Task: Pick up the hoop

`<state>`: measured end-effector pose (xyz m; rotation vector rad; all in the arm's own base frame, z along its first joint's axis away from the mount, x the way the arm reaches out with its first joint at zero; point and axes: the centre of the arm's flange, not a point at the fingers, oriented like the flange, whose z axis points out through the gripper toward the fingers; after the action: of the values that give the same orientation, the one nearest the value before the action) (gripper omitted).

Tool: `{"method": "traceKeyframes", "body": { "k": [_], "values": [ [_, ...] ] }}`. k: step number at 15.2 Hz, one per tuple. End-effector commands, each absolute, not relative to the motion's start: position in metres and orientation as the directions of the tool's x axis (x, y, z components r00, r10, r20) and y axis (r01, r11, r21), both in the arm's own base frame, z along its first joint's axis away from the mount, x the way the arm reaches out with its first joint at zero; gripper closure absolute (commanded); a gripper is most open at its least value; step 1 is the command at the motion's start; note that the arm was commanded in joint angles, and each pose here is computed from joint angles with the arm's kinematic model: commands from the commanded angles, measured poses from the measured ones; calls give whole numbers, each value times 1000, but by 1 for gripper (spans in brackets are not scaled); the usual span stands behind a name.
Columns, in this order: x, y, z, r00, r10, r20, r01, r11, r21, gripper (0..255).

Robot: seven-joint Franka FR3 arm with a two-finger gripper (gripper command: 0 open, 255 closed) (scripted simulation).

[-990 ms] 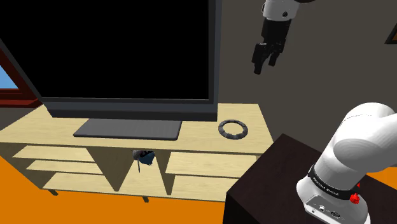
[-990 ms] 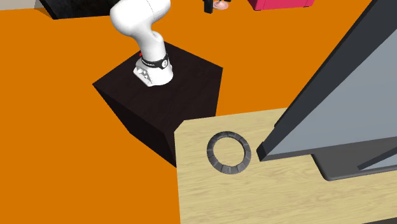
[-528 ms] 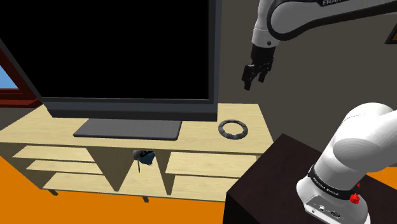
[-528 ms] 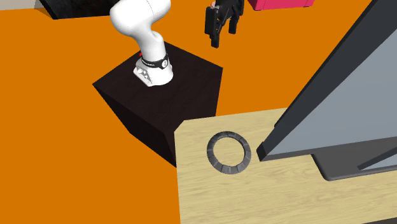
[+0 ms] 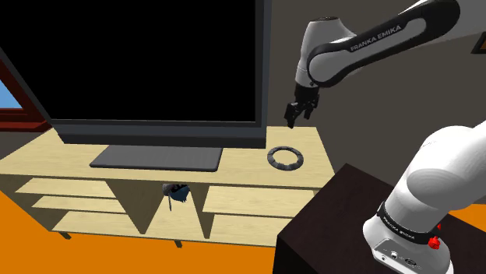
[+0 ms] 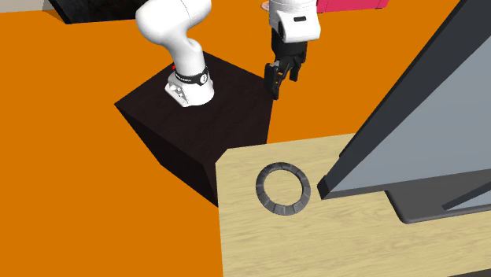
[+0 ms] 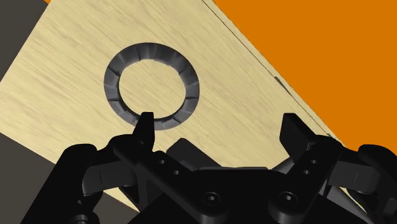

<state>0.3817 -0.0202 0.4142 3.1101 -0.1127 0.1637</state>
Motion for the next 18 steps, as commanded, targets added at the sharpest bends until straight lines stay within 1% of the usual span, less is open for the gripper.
{"method": "traceKeyframes", "body": {
  "k": [1, 18],
  "values": [
    [390, -24, 389, 991, -77, 114, -79, -997, 17, 0],
    [479, -52, 186, 980, -130, 148, -127, -992, -25, 0]
  ]
}}
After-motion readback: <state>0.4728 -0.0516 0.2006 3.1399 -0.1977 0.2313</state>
